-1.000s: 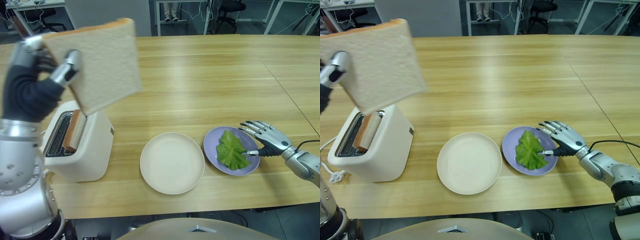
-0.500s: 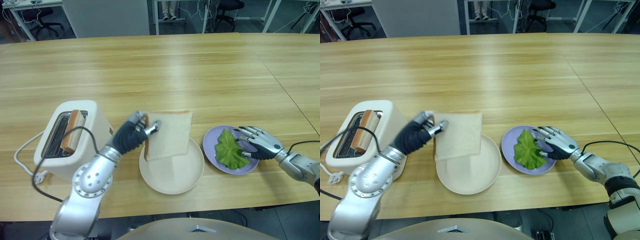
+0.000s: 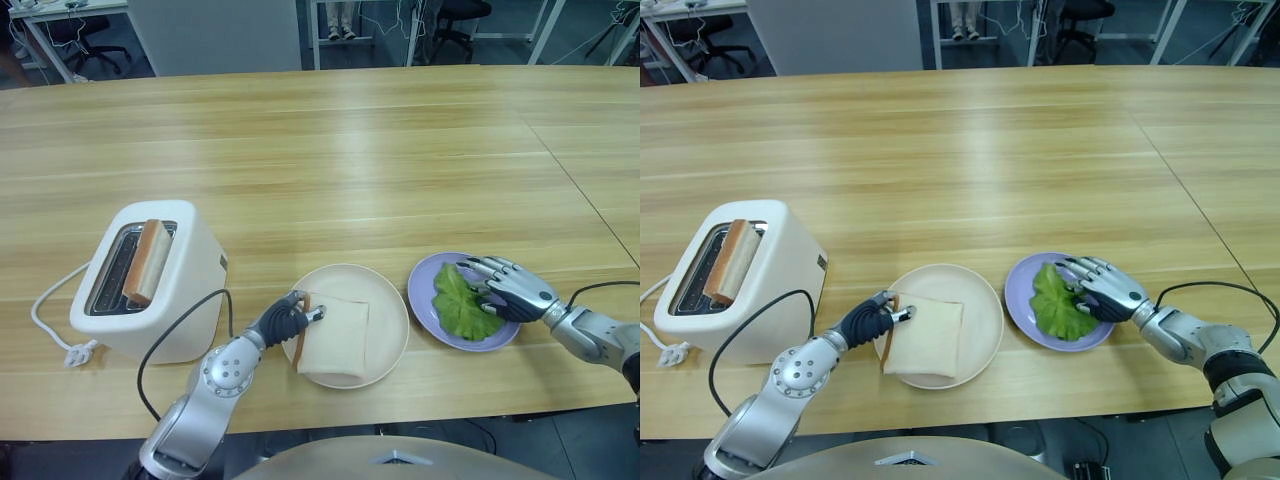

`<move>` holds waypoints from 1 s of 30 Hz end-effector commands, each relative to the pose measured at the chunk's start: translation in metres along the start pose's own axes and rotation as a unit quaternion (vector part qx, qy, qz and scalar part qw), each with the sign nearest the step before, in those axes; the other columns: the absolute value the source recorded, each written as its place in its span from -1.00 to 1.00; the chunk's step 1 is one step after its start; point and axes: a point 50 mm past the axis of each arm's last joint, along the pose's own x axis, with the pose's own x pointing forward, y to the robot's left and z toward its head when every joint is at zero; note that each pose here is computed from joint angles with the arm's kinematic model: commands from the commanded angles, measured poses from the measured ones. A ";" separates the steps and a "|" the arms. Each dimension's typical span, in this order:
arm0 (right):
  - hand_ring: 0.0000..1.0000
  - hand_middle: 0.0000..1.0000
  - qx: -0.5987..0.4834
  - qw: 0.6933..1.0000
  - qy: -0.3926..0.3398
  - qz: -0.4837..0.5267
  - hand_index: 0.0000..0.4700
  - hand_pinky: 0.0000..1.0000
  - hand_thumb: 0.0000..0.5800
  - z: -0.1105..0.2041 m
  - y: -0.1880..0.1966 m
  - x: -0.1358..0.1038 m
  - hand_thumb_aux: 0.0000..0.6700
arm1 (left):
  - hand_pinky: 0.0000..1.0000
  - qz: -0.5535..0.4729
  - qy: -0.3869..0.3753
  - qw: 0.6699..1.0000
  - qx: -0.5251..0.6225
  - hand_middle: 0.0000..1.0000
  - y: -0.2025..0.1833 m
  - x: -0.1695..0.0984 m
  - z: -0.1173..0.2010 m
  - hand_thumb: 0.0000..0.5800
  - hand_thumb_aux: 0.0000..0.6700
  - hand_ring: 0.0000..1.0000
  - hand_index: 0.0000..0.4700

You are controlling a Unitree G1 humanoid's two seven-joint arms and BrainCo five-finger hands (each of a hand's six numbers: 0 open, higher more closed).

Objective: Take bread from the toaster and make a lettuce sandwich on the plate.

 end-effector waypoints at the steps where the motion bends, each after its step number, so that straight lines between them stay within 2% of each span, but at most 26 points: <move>1: -1.00 -1.00 0.010 0.998 -0.013 -0.065 0.96 -1.00 1.00 0.001 -0.030 0.006 1.00 | -1.00 -0.002 0.024 0.997 0.074 -1.00 -0.009 0.010 -0.012 -0.52 -0.74 -1.00 -0.75; 2: -1.00 -1.00 0.016 0.996 -0.019 -0.081 0.96 -1.00 1.00 0.003 -0.038 0.008 1.00 | -1.00 0.005 0.023 0.996 0.088 -1.00 -0.009 0.011 -0.012 -1.00 -1.00 -1.00 -1.00; 10: -1.00 -1.00 0.051 0.985 -0.077 -0.143 0.96 -1.00 1.00 0.038 -0.081 0.018 1.00 | -1.00 0.080 -0.027 0.978 0.189 -1.00 0.006 0.015 0.004 -1.00 -1.00 -1.00 -1.00; 18: -1.00 -1.00 0.108 0.973 -0.139 -0.152 0.96 -1.00 1.00 0.086 -0.100 0.032 1.00 | -1.00 0.151 -0.094 0.942 0.285 -1.00 0.023 0.001 0.031 -1.00 -1.00 -1.00 -1.00; 23: -1.00 -1.00 0.146 0.966 -0.178 -0.118 0.96 -1.00 1.00 0.116 -0.091 0.047 1.00 | -1.00 0.253 -0.113 0.909 0.312 -1.00 0.056 -0.029 0.053 -1.00 -1.00 -1.00 -1.00; 30: -1.00 -1.00 0.190 0.958 -0.208 -0.052 0.96 -1.00 1.00 0.146 -0.061 0.069 1.00 | -1.00 0.421 -0.053 0.845 0.325 -1.00 0.115 -0.104 0.066 -1.00 -1.00 -1.00 -1.00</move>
